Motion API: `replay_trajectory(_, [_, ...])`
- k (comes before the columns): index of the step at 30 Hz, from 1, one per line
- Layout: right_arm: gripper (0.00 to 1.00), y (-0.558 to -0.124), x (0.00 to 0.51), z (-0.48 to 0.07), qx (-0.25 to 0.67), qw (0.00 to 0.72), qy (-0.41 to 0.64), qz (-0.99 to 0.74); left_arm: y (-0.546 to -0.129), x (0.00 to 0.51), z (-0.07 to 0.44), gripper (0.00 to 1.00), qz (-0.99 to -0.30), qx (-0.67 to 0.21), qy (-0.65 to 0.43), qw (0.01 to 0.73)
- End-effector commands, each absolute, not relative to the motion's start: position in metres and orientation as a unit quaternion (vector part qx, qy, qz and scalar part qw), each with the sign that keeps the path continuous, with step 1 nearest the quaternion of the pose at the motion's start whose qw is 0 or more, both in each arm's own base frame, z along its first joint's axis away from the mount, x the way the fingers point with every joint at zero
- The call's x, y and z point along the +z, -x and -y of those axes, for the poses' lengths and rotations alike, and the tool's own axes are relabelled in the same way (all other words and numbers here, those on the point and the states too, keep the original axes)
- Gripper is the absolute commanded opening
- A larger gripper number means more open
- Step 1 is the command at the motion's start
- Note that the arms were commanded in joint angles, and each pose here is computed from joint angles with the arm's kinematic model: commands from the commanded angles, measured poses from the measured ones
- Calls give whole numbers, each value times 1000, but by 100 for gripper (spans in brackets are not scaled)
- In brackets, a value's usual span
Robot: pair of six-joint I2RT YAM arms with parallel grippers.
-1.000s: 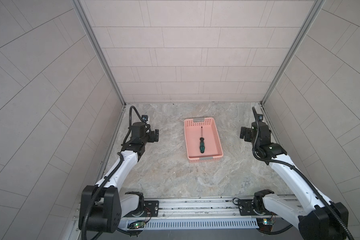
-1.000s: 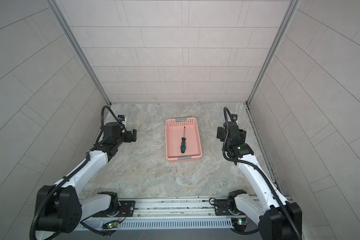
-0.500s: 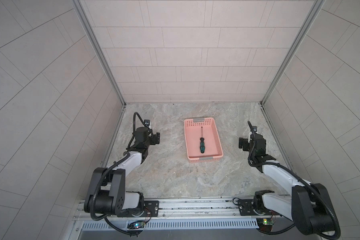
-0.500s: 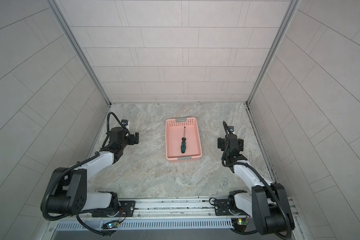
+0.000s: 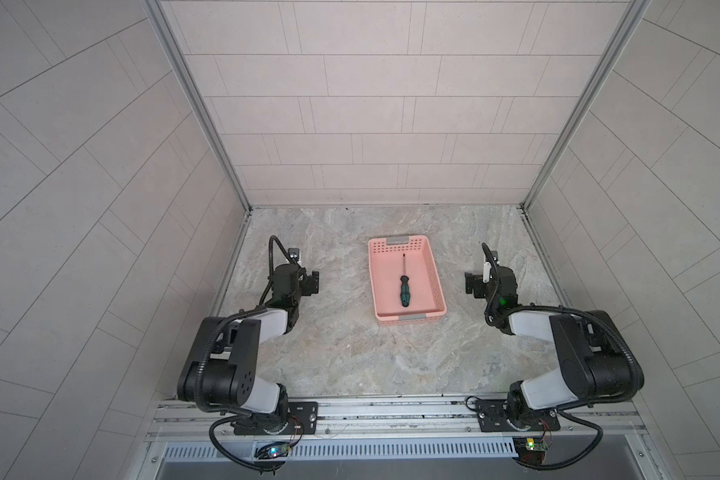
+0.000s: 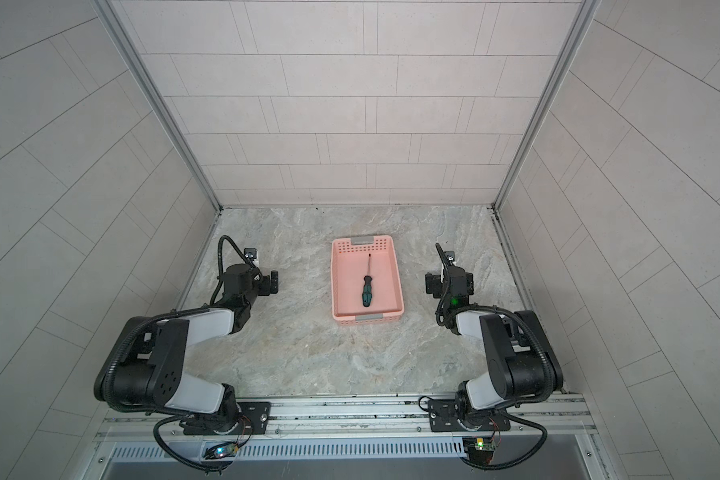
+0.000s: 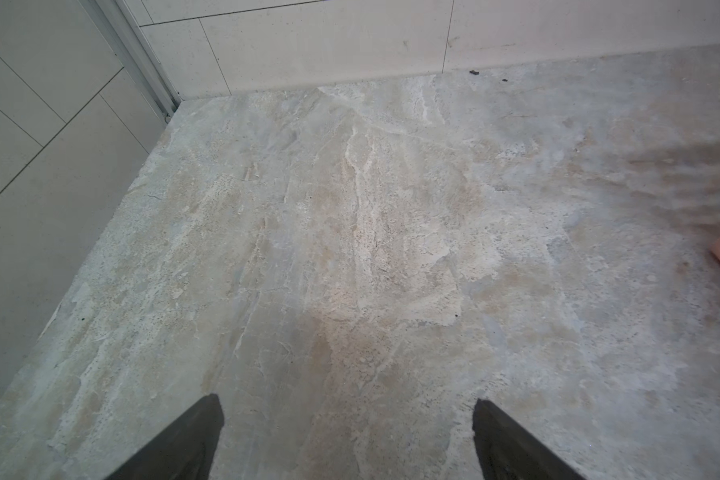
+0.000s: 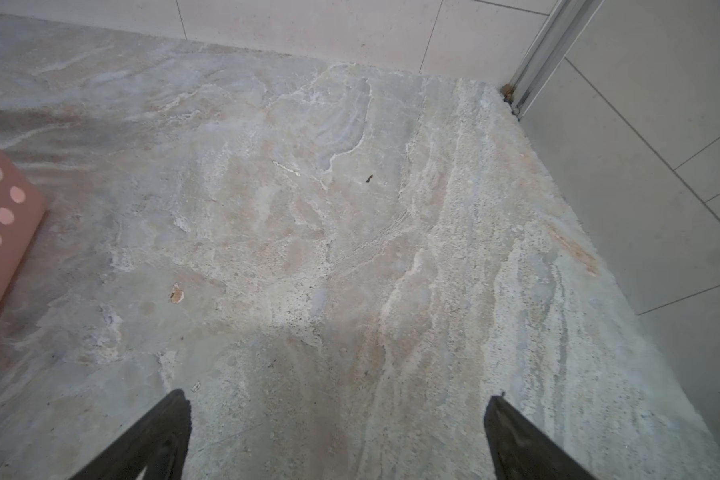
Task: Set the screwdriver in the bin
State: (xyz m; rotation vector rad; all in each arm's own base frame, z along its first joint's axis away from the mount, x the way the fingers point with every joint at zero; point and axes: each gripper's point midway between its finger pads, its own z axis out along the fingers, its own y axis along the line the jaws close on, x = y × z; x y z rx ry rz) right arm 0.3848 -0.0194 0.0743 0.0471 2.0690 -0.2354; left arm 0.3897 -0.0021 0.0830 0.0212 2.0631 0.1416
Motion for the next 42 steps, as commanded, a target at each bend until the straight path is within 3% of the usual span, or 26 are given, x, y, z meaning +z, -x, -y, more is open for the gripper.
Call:
replay_trajectory(1, [100,-390,87,16,-87,536,-7,-839,-392,89,3,100,-839,57,-14,541])
replay_trajectory(14, [100,-393,86,25,-81,534,-28,-841,-400,79,-20,100,-852,47,43,520])
replay_trajectory(42, [100,-391,88,28,-120,530,-40,-839,-399,81,-19,100,-850,50,40,524])
